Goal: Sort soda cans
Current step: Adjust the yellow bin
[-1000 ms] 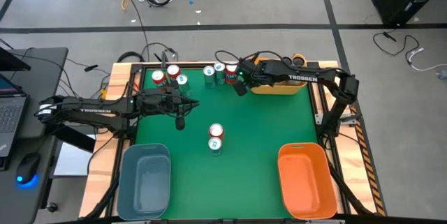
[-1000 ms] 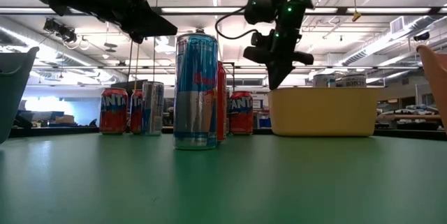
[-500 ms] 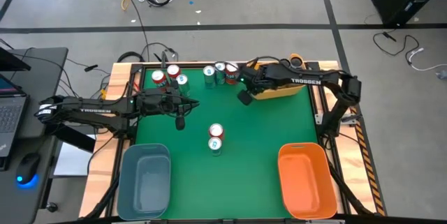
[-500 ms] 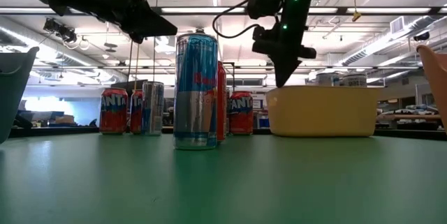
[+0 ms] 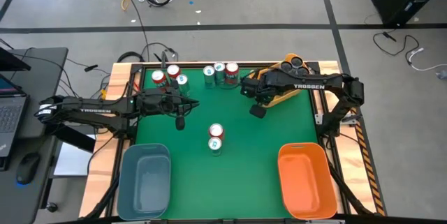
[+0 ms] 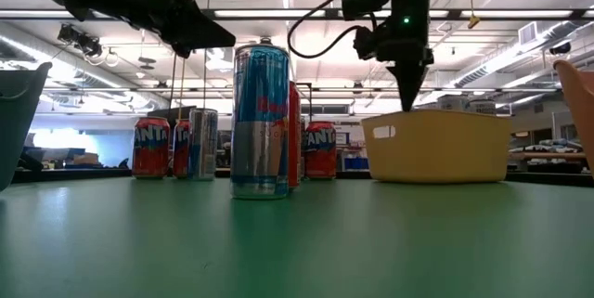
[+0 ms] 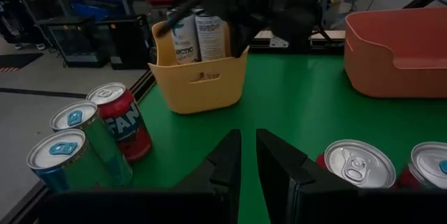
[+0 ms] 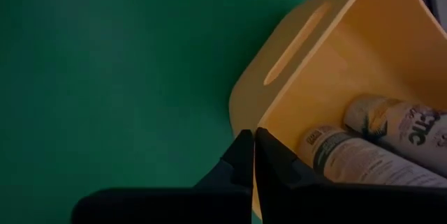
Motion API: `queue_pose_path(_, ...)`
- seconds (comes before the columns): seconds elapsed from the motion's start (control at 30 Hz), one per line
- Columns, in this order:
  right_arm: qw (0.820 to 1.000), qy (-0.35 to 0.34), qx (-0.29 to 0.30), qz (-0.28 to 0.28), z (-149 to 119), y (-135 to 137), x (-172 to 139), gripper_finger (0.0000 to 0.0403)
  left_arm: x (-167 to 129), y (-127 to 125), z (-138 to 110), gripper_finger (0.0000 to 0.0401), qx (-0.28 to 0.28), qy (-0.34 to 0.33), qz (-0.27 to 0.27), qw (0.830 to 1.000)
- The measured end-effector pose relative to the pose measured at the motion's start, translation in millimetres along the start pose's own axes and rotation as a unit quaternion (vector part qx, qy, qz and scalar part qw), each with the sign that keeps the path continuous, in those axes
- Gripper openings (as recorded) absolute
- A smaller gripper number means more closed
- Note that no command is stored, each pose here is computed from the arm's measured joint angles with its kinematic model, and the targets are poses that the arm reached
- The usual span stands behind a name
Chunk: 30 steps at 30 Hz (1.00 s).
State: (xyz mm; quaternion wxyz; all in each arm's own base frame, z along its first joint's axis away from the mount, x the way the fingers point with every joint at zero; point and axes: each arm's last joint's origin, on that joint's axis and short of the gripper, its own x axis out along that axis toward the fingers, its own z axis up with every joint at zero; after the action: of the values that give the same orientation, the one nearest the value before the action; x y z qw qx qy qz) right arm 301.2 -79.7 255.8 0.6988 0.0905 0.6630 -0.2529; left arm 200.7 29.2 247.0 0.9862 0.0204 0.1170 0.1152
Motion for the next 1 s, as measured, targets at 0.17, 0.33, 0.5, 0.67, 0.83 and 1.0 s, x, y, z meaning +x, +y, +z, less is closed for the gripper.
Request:
queue_pose_path(0.17,0.999,0.037,-0.038,-0.009,-10,6,-2,0.0001,0,0,0,0.005,-0.001,0.0,0.0,1.0)
queue_pose_path(0.33,0.997,0.067,-0.028,-0.019,-17,10,-3,0.0005,0,0,0,0.005,-0.002,0.0,0.0,1.0)
queue_pose_path(0.5,0.998,0.062,0.0,-0.022,-17,11,-3,0.0027,0,0,0,0.005,-0.002,0.0,0.0,1.0)
queue_pose_path(0.67,0.998,0.049,0.02,-0.02,-14,10,-2,0.0065,0,0,0,0.005,-0.002,0.0,0.0,1.0)
queue_pose_path(0.83,0.999,0.026,0.041,-0.014,-7,3,0,0.0115,0,0,0,0.005,-0.002,0.0,0.0,1.0)
queue_pose_path(1.0,0.995,-0.029,0.091,0.003,8,-5,3,0.0163,0,0,0,0.005,-0.002,0.0,0.0,1.0)
